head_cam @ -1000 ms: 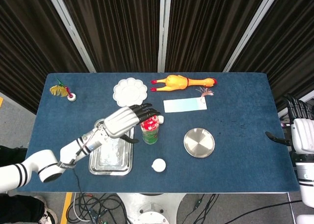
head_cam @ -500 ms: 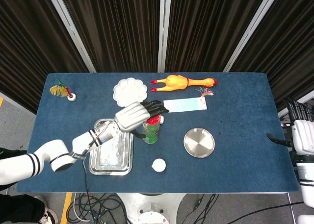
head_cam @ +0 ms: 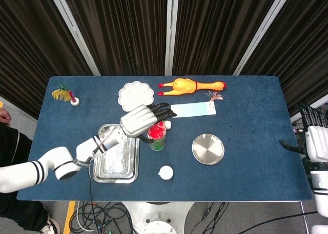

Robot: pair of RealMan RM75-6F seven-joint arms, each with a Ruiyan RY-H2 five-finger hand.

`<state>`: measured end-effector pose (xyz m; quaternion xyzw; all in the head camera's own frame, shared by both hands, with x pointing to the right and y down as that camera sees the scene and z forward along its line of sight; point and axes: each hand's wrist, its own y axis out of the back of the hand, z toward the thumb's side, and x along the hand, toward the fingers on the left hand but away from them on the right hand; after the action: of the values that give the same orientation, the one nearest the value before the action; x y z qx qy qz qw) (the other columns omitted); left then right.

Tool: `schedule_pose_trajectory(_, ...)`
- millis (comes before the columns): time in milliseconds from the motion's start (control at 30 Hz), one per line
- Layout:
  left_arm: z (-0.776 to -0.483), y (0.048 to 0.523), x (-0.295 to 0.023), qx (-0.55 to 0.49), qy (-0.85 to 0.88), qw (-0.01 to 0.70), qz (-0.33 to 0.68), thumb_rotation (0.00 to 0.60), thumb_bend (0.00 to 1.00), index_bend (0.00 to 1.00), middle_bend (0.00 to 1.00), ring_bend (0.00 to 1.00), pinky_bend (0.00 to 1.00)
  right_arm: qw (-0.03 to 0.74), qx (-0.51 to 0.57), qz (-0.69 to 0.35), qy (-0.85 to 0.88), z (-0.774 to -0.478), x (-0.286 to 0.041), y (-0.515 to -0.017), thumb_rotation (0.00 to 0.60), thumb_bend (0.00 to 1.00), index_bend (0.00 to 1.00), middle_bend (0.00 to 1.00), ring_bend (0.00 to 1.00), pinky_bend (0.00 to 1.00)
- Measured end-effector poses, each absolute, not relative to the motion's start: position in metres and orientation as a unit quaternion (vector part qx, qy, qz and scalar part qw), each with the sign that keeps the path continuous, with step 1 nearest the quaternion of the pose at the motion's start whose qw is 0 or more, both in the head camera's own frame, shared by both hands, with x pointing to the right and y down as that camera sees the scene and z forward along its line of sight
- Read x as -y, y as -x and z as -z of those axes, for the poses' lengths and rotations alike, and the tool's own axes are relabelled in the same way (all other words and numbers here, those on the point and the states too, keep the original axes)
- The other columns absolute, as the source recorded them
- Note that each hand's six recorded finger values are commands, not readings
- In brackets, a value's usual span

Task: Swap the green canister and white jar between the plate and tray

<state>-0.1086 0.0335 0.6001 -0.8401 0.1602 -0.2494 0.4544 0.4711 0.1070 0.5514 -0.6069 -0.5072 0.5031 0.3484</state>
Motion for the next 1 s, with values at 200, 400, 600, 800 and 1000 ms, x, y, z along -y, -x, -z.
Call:
schedule_pose_trajectory(200, -0.604, 0.106, -0.034, -0.154, 0.842, 0.451, 0.254, 0.600, 0.07, 0.13, 0.15, 0.08, 0.34, 0.347, 0.506, -0.505, 0.607, -0.551, -0.108, -0.472, 0.600, 0.03, 0.00, 0.00, 0.00, 0.01)
schedule_pose_trajectory(400, -0.612, 0.106, -0.040, -0.133, 0.845, 0.444, 0.266, 0.600, 0.11, 0.23, 0.21, 0.15, 0.42, 0.341, 0.505, -0.510, 0.607, -0.554, -0.110, -0.475, 0.600, 0.04, 0.00, 0.00, 0.00, 0.01)
schedule_pose_trajectory(600, -0.614, 0.105, -0.040, -0.139, 0.845, 0.442, 0.266, 0.600, 0.23, 0.37, 0.36, 0.33, 0.61, 0.339, 0.505, -0.510, 0.609, -0.554, -0.111, -0.475, 0.600, 0.03, 0.00, 0.00, 0.00, 0.01)
schedule_pose_trajectory(800, -0.608, 0.106, -0.037, -0.159, 0.842, 0.448, 0.257, 0.600, 0.29, 0.48, 0.46, 0.42, 0.67, 0.340, 0.504, -0.511, 0.608, -0.553, -0.111, -0.474, 0.600, 0.04, 0.00, 0.00, 0.00, 0.01)
schedule_pose_trajectory(1000, -0.592, 0.119, -0.027, -0.184, 0.836, 0.449, 0.254, 0.600, 0.30, 0.49, 0.47, 0.43, 0.67, 0.343, 0.503, -0.509, 0.608, -0.551, -0.110, -0.472, 0.600, 0.04, 0.00, 0.00, 0.00, 0.01)
